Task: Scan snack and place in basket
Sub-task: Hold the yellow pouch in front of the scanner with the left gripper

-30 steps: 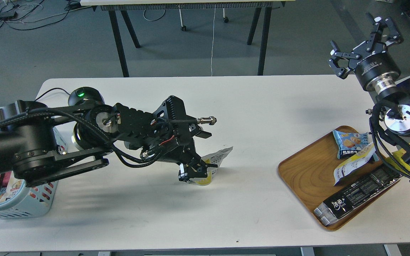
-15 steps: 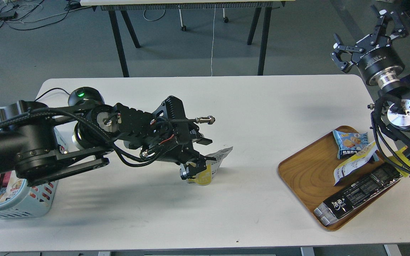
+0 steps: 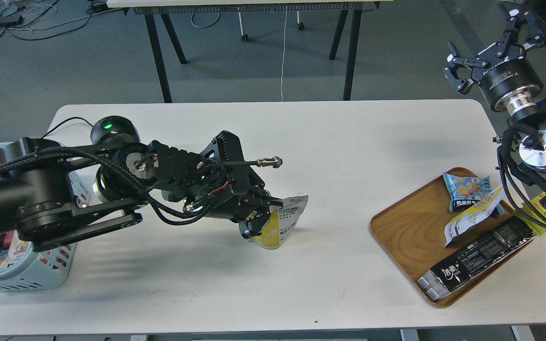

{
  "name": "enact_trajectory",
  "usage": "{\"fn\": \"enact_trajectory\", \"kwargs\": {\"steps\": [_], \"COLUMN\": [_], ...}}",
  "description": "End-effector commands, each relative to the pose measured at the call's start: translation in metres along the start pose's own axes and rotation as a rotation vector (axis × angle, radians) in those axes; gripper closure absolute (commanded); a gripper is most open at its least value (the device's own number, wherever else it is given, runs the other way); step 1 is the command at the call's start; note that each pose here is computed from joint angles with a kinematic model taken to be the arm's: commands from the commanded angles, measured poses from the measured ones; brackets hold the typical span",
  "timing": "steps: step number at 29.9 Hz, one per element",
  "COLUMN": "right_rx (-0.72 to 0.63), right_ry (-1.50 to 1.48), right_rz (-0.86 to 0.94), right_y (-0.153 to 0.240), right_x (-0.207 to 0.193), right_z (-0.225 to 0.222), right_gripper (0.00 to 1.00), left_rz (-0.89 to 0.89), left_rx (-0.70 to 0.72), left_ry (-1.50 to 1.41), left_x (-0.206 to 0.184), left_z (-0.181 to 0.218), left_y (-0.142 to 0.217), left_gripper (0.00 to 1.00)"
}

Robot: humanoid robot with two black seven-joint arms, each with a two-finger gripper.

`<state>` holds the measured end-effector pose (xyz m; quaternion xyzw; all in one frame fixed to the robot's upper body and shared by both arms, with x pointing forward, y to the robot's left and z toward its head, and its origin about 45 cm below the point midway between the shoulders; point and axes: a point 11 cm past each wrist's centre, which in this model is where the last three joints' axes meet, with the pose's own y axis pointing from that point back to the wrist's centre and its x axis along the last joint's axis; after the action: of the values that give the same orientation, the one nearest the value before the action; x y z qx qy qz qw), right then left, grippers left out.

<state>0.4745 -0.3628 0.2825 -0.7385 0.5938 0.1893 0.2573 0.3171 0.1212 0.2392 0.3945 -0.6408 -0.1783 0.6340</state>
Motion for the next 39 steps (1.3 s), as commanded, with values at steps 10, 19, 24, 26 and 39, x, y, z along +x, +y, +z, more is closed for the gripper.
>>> {"fn": "enact_trajectory", "kwargs": {"steps": [10, 19, 24, 26, 39], "right_rx": [0.013, 0.012, 0.017, 0.017, 0.019], "right_ry": [0.008, 0.01, 0.011, 0.01, 0.014], "right_rz": [-0.013, -0.015, -0.023, -0.026, -0.028], "right_y": [-0.005, -0.005, -0.008, -0.009, -0.009], "right_x": [-0.005, -0.006, -0.009, -0.01, -0.011], "right_z": [-0.007, -0.008, -0.01, -0.01, -0.012], "right_gripper": [0.01, 0.01, 0.01, 0.01, 0.01], "left_rz": [0.006, -0.077, -0.112, -0.104, -0.062], "left_rx": [0.112, 0.185, 0.225, 0.245, 0.284], "left_ry": [0.017, 0.085, 0.123, 0.124, 0.115], "left_x": [-0.037, -0.087, -0.105, -0.108, -0.109], "left_z": [-0.032, -0.054, -0.064, -0.07, -0.087], "left_y": [0.076, 0.143, 0.159, 0.163, 0.161], "left_gripper": [1.0, 1.0, 1.0, 1.0, 0.99]}}
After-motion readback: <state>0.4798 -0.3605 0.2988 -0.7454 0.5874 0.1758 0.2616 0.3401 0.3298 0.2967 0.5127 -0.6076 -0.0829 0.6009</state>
